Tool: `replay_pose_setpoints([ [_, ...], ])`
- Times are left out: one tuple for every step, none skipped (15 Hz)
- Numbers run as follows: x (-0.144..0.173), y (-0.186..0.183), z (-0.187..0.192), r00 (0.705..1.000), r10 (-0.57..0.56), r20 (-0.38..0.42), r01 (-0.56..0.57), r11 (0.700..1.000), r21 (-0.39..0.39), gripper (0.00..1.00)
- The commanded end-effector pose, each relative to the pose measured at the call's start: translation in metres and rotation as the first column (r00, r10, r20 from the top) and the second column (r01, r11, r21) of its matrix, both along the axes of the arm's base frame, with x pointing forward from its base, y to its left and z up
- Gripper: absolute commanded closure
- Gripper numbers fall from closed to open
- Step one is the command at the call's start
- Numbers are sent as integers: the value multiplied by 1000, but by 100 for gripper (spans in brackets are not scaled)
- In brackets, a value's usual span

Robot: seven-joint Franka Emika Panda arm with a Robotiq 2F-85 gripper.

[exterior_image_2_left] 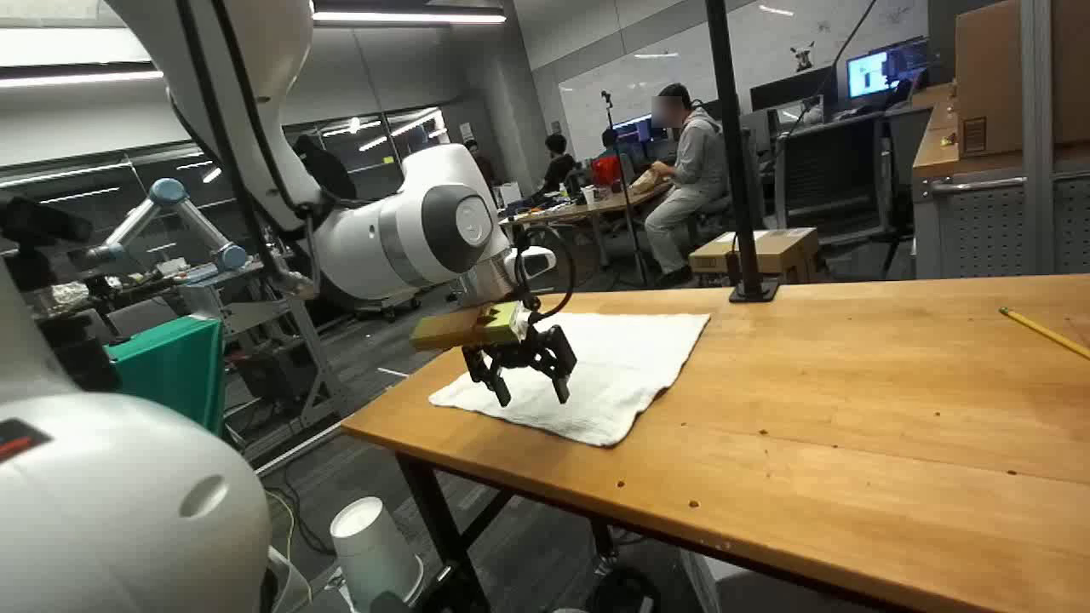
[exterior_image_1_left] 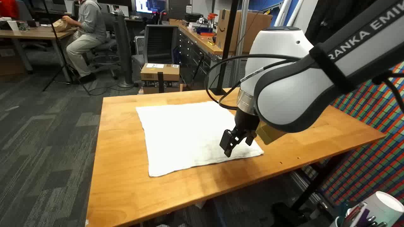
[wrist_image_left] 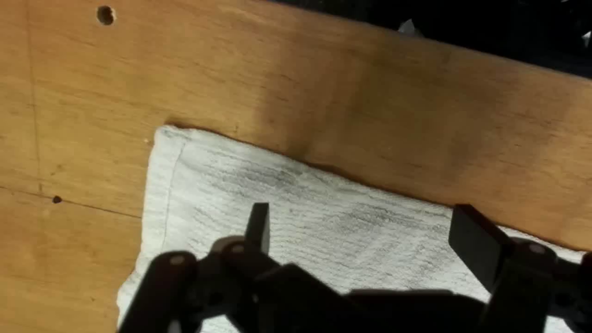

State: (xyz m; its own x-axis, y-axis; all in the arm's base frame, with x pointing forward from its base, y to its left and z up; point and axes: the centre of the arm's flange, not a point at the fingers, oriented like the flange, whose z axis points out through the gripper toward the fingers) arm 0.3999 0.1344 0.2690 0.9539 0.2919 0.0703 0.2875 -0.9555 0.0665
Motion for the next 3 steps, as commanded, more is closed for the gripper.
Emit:
replay_pose_setpoints([
  [0,0,1,1000,0,1,0,1000,0,0],
  [1,0,1,1000,0,3,0,1000,1,0],
  [1,0,1,1000,0,4,0,1000,1,0],
])
